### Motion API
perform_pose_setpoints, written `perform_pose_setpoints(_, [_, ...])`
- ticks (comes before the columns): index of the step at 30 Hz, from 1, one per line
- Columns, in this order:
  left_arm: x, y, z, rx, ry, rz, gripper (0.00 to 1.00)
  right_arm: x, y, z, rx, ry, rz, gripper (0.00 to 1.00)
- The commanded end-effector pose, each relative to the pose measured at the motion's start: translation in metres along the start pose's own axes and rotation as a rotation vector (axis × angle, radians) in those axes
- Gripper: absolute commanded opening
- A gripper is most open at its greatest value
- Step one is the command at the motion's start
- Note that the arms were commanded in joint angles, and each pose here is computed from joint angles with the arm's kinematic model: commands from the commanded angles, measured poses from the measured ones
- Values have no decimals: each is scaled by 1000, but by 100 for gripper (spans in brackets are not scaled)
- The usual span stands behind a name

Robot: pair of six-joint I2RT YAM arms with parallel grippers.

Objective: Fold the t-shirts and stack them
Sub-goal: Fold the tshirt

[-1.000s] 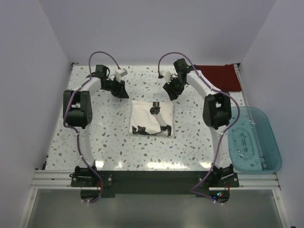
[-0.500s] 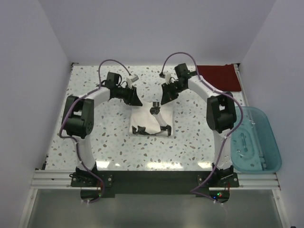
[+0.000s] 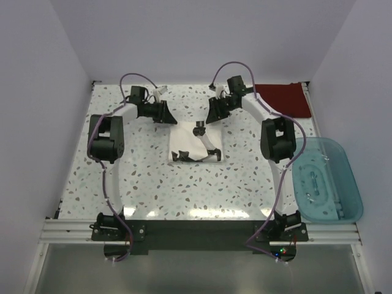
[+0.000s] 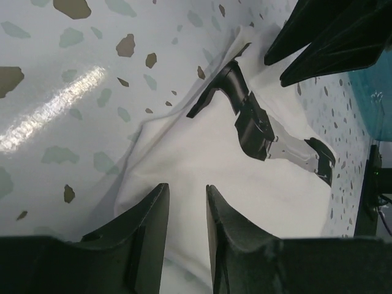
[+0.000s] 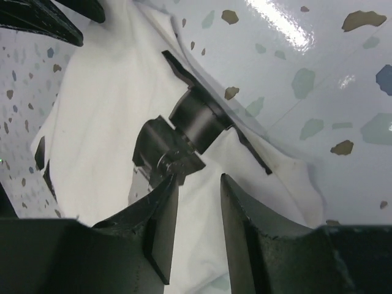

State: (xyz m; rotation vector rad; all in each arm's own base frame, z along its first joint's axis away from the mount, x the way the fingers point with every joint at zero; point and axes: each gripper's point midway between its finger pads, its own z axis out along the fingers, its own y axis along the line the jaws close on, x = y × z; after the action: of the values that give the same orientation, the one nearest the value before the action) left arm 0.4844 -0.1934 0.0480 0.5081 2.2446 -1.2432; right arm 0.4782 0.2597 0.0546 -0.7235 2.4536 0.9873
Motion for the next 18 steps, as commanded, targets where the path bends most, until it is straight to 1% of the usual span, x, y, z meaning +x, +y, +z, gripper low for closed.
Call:
perform_pose_setpoints(1, [-23,-66,-41,89,-35,79,36,-47,52,-58,-28,-147,-55,39])
perform_pose_setpoints(2, [-19,-80,-46,106,-32,81,36,-45,64,-64,-48,-154,-50,40])
perform_pose_setpoints(3, [4,-92,-47,129,0,44,37,-54,91,-87,-70,-205,-61,41])
perform_pose_setpoints(4, [2,-116,-59,143,-16,78,38,-27,104,-77,-114,-154,6,41])
perform_pose_setpoints(5, [10,-126,-62,155,-8,75,38,-18,116,-78,-136,-143,16,42])
perform_pose_setpoints(6, [36,-138,-57,183,31,30,40,-11,129,-78,-157,-137,18,42])
perform_pose_setpoints(7, [39,-153,-62,191,27,45,40,11,147,-73,-187,-93,62,42])
perform_pose_setpoints(8, [48,-161,-60,201,41,7,41,22,158,-71,-218,-72,82,42])
perform_pose_setpoints(9, [65,-172,-54,228,63,2,42,41,168,-59,-244,-32,96,42])
perform_pose_setpoints(12, [88,-184,-38,259,127,-50,43,62,183,-46,-288,18,139,41])
perform_pose_setpoints(13, [98,-179,-31,261,159,-84,43,74,181,-36,-295,55,204,41])
perform_pose_setpoints(15, [111,-171,-22,258,196,-139,43,81,175,-25,-303,65,240,41])
perform_pose_setpoints(16, [123,-158,-15,240,221,-192,43,88,167,-19,-293,82,239,41])
perform_pose_setpoints(17, [129,-150,-12,234,232,-218,43,102,154,-5,-281,127,273,41])
perform_pose_setpoints(18, [142,-132,-7,217,256,-276,44,111,144,0,-275,154,313,40])
